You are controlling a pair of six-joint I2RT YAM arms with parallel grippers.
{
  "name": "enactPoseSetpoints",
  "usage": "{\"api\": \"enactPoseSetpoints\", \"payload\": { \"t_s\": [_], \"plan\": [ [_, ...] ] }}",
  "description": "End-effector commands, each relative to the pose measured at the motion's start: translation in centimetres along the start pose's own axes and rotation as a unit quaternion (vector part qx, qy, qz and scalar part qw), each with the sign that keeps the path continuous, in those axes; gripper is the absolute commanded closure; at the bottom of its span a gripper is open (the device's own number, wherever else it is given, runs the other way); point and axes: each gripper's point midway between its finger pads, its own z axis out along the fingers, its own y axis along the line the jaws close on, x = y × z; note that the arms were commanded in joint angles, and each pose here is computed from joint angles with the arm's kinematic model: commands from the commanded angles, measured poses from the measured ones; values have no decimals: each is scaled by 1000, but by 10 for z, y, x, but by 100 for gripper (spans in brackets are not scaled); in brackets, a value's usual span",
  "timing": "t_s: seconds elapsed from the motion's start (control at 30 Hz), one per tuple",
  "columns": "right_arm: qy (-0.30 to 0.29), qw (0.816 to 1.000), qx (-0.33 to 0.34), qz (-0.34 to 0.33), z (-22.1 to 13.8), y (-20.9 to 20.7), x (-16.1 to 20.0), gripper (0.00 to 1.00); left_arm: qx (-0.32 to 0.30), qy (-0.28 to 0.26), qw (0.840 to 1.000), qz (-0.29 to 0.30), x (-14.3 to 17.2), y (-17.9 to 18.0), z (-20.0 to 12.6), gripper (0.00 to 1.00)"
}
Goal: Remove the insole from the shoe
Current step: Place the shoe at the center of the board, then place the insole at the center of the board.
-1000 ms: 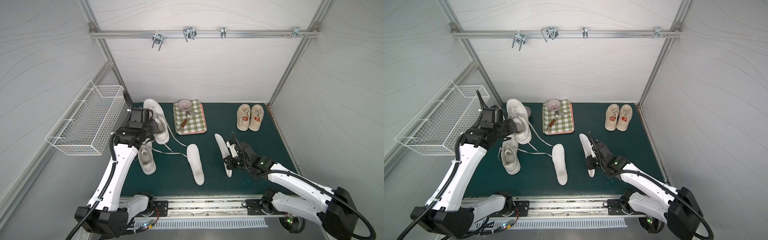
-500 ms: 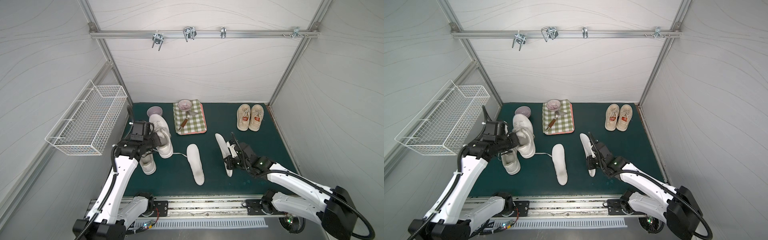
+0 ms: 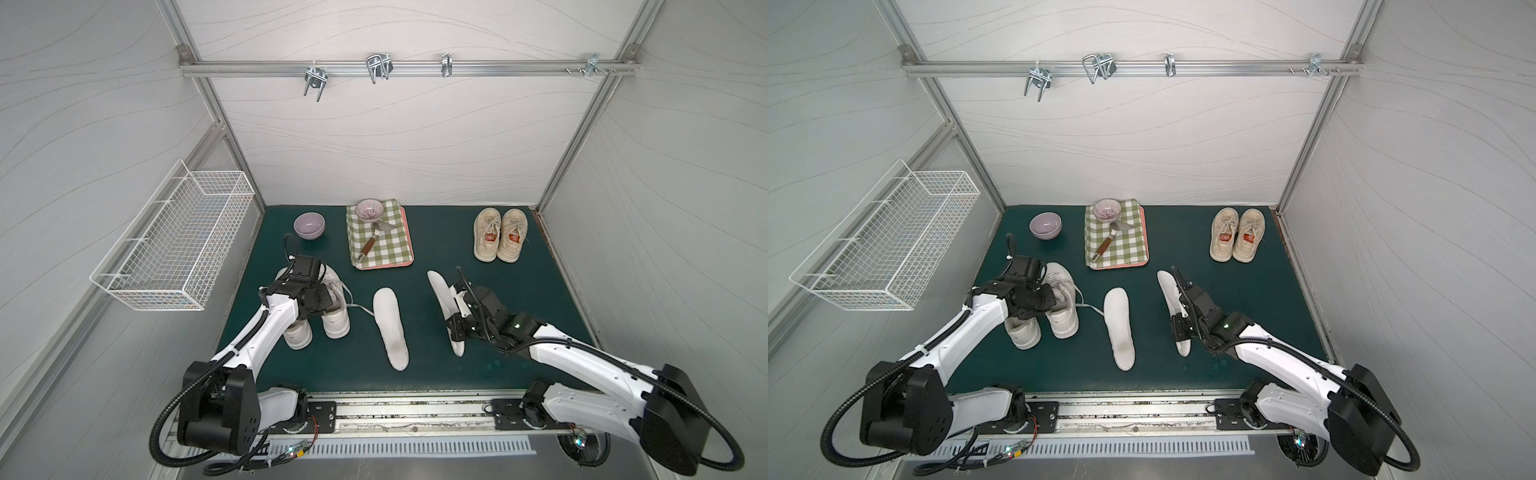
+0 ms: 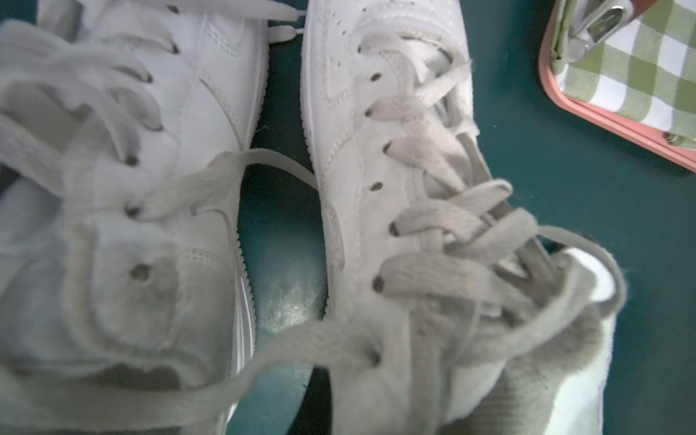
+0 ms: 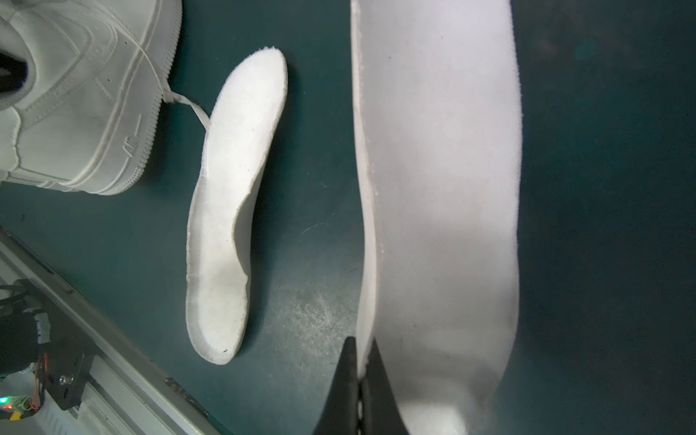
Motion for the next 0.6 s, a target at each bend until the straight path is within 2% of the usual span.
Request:
{"api": "enactPoseSetpoints", "payload": {
  "t_s": [0.0,0.03,0.13,0.23,0.43,0.57],
  "plan": [
    [6,1000,10,-9,3,11,-4,100,-35,-49,998,-26,-26,9,-3,96],
    [11,1000,8,-11,7,16,-4,100,-40,-46,998,-28,-25,10,-2,94],
    [27,1000,9,-13,18,27,-3,100,-49,-53,997,-40,-26,15,-7,77],
    [38,999,16,-11,27,36,-6,100,-42,-76,995,-48,-31,16,-21,65],
    [79,996,42,12,47,40,2,100,23,-106,993,-57,-36,1,-50,44],
    [107,994,32,16,59,51,8,100,49,-130,989,-59,-42,-4,-74,31]
  ]
}}
